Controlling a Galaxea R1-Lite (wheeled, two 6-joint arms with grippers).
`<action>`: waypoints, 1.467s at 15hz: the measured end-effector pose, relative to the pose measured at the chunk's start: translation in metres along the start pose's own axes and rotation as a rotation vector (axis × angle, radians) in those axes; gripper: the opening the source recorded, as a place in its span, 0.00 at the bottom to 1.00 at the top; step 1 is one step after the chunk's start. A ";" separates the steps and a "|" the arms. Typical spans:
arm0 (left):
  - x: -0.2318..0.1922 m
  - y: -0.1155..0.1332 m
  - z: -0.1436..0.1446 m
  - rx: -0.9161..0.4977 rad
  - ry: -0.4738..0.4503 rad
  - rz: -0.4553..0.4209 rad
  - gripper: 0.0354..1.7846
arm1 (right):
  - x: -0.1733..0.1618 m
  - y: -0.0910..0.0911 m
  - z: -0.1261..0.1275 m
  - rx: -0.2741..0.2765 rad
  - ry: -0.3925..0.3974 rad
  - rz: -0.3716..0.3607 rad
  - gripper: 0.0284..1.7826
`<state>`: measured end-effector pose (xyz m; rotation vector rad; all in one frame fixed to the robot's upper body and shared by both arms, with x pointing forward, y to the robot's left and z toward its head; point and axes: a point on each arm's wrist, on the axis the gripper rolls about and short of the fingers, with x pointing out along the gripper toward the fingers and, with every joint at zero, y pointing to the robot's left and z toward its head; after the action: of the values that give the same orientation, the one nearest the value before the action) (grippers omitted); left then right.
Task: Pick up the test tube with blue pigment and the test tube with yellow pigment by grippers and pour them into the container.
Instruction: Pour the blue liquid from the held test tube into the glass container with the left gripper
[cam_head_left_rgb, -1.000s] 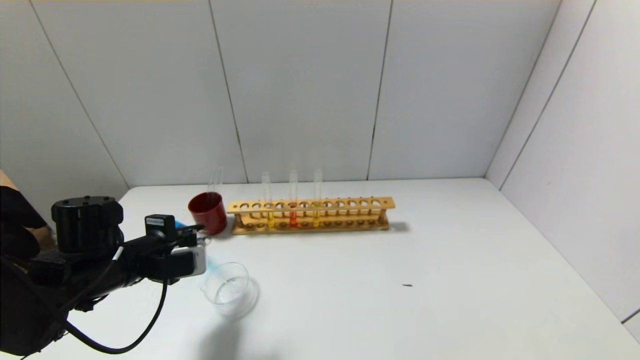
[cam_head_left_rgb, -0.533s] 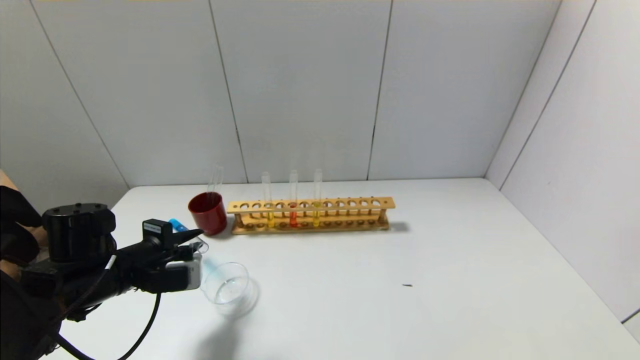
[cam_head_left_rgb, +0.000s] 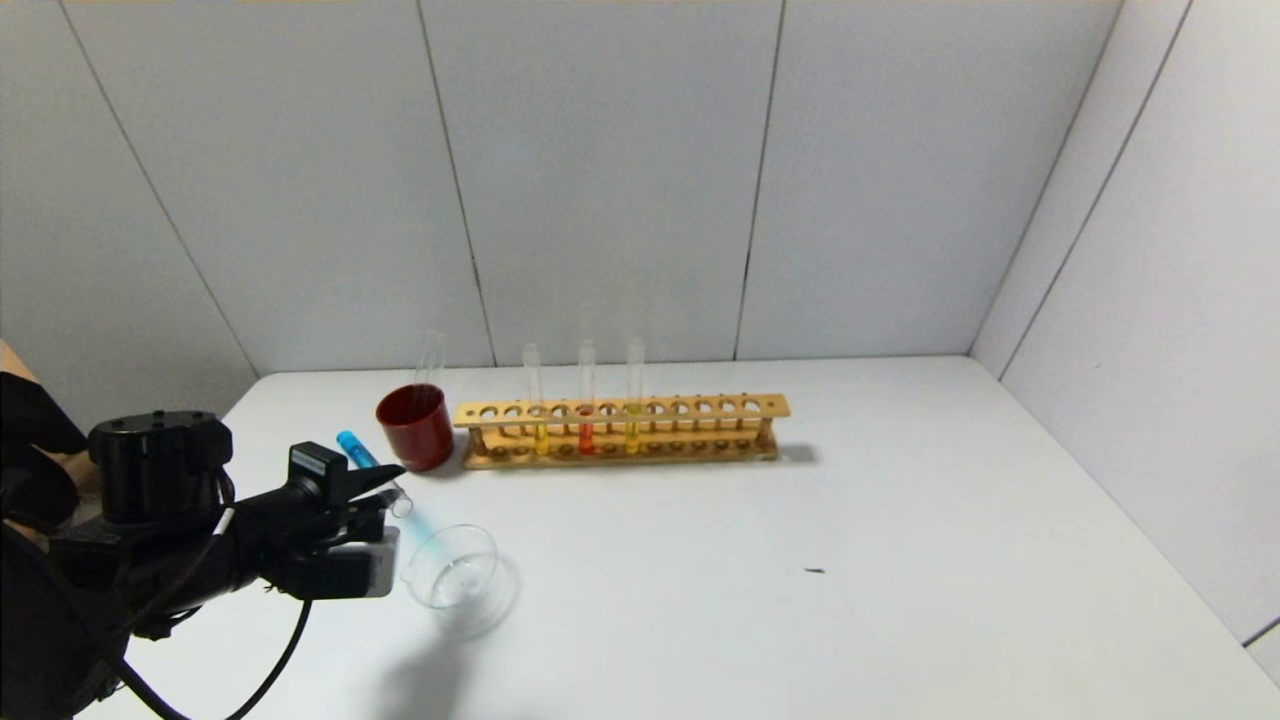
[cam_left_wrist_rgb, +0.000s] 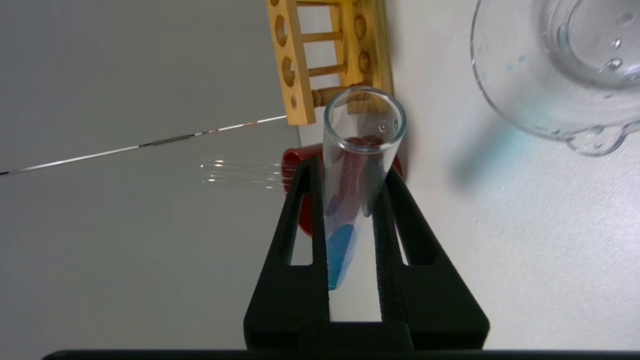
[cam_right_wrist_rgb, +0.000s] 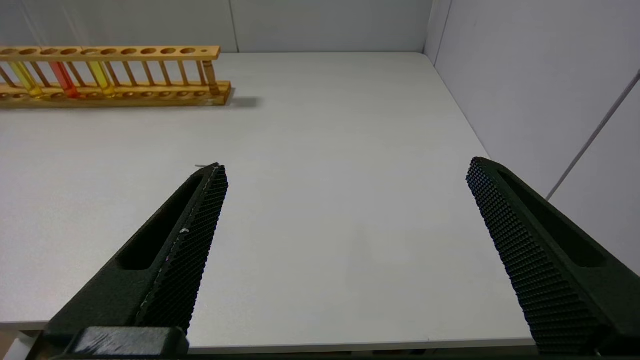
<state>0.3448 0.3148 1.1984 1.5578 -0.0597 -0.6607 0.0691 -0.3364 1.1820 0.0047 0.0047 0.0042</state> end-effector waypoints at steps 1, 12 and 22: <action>0.000 -0.001 -0.003 0.031 0.006 -0.001 0.16 | 0.000 0.000 0.000 0.000 0.000 0.000 0.98; 0.019 -0.003 -0.006 0.155 -0.027 -0.015 0.16 | 0.000 0.000 0.000 0.000 0.000 0.000 0.98; 0.033 -0.008 -0.010 0.239 -0.044 -0.032 0.16 | 0.000 0.000 0.000 0.000 0.000 0.000 0.98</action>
<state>0.3742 0.3106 1.1786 1.7767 -0.1522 -0.7338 0.0691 -0.3364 1.1821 0.0047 0.0043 0.0042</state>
